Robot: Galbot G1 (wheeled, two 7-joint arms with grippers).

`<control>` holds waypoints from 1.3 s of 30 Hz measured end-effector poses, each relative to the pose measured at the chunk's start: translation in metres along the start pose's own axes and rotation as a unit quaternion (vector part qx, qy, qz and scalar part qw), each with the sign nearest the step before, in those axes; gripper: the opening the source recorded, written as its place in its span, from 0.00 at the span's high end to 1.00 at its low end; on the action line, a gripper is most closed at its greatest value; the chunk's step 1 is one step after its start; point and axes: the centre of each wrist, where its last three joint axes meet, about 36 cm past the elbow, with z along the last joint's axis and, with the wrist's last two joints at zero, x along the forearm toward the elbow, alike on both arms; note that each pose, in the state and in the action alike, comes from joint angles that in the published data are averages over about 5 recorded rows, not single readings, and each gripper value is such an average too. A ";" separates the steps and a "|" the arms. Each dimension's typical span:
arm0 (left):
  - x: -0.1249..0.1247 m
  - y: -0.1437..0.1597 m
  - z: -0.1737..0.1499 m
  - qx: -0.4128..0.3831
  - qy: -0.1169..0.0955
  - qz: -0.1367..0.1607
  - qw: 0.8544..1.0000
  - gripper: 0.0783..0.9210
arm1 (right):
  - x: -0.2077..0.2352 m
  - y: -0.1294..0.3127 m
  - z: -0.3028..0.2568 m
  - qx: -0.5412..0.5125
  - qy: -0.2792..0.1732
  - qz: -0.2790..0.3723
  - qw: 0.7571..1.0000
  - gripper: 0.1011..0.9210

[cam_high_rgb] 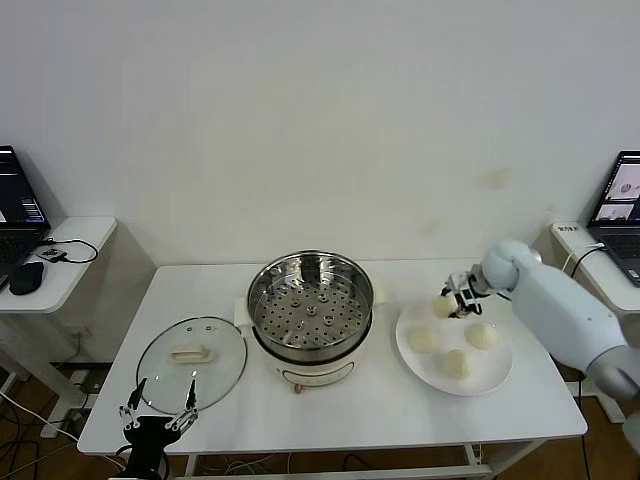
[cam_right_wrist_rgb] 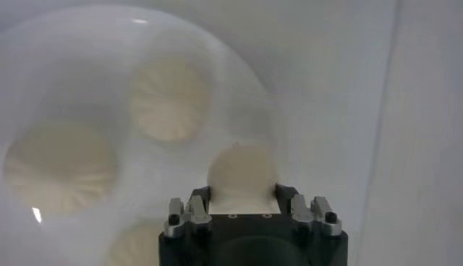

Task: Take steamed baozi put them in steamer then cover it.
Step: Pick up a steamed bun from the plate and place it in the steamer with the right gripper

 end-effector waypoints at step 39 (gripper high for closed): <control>-0.009 0.010 -0.005 0.010 -0.015 0.003 1.000 0.12 | 0.078 -0.099 -0.278 0.306 -0.165 0.044 0.936 0.40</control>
